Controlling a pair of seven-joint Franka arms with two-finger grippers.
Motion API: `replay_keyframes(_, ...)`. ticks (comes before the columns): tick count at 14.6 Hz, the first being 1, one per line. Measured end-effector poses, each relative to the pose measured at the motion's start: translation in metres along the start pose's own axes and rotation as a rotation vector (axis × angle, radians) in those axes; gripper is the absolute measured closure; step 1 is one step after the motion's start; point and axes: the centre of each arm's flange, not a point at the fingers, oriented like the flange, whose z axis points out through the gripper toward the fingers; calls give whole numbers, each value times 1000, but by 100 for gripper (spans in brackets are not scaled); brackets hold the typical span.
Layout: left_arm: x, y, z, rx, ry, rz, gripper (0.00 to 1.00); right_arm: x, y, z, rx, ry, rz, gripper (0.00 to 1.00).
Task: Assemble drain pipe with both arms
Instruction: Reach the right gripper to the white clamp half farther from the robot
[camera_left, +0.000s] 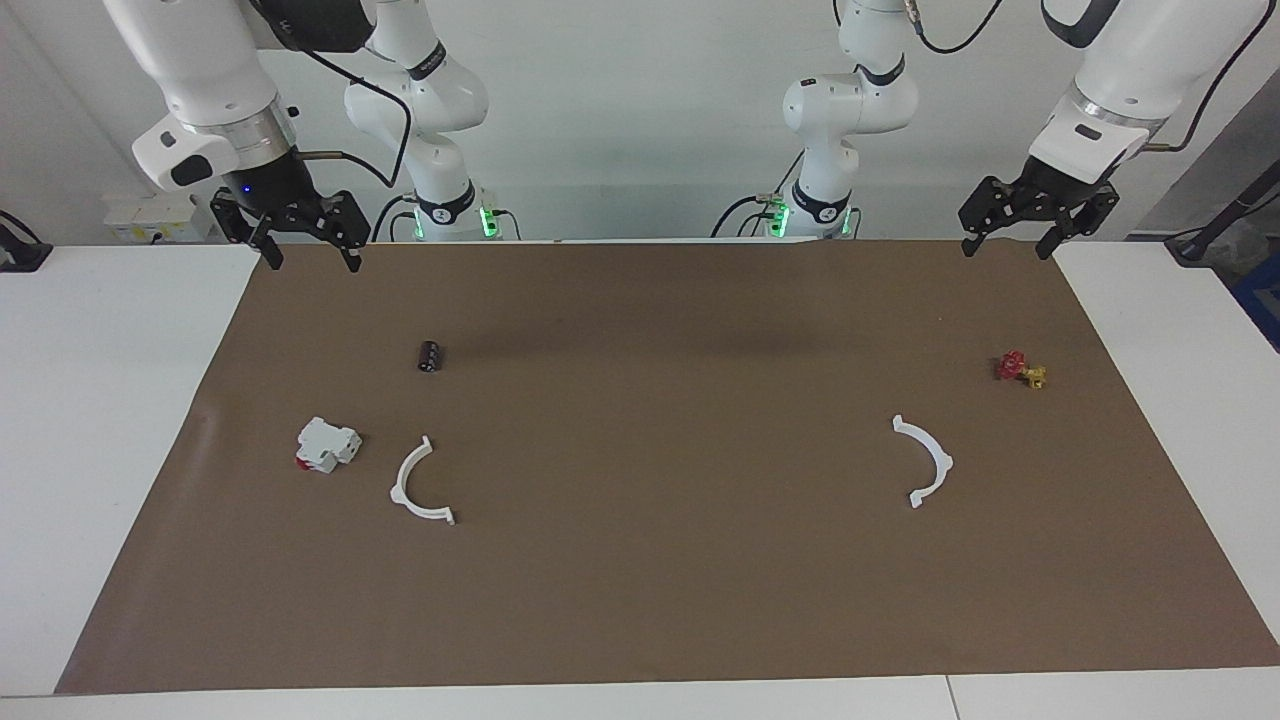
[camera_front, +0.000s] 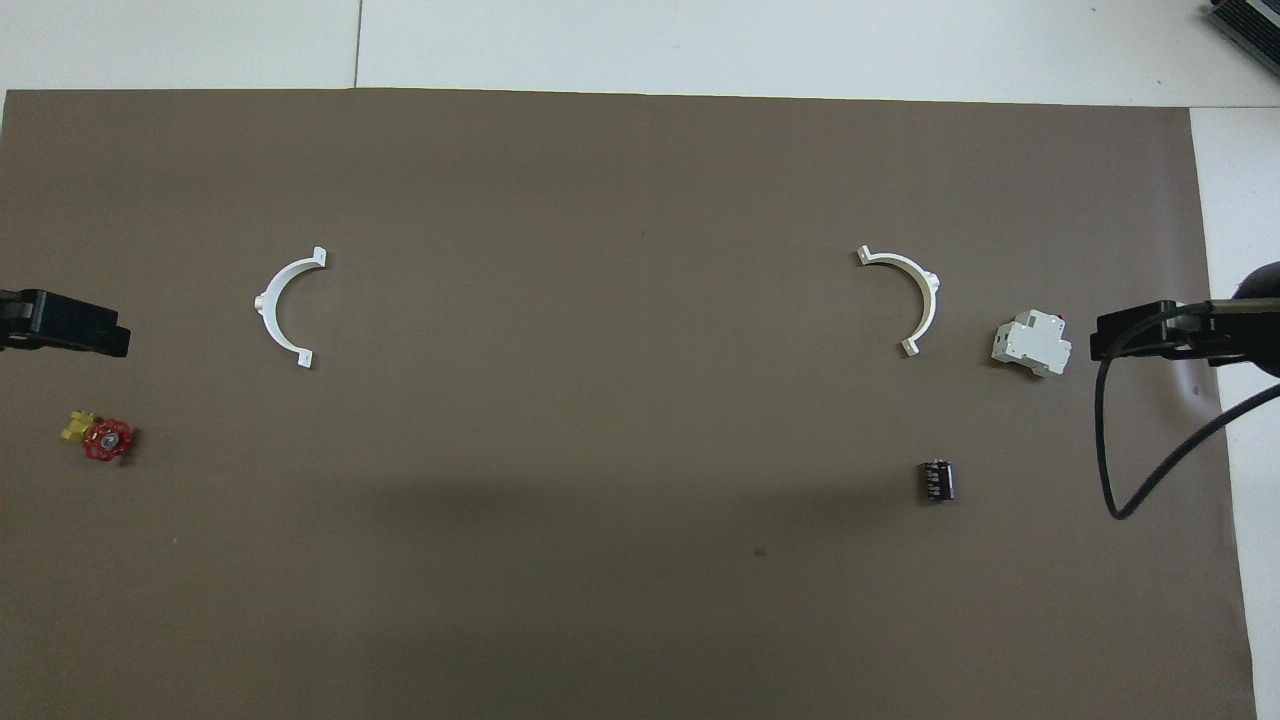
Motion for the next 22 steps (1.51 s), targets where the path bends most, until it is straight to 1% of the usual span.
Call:
replay_keyframes(6,0,1,0,0,-3,2,0,0,0,0,-3,-1,0,0)
replay_keyframes(9,-1,2,6,-2,-22,4,0,-1,-2,2,-3,-3,-4,0)
replay_keyframes(12,-1,2,8,-2,-28,3,0,0,-13,12,-2,1,-25,0)
replay_keyframes(13,-2,2,8,-2,-30,3,0,3,-17,20,-1,16,-32,0)
replay_keyframes(16,-2,3,8,-2,-30,5,0,29,-27,70,7,59,-71,0)
replay_keyframes(18,-2,4,8,-2,-30,6,0,57,-34,115,22,93,-150,0)
replay_keyframes(20,-2,3,9,-2,-32,6,0,85,-39,166,20,121,-252,0)
replay_keyframes(22,-2,2,12,-3,-38,4,0,102,-42,212,15,125,-351,0)
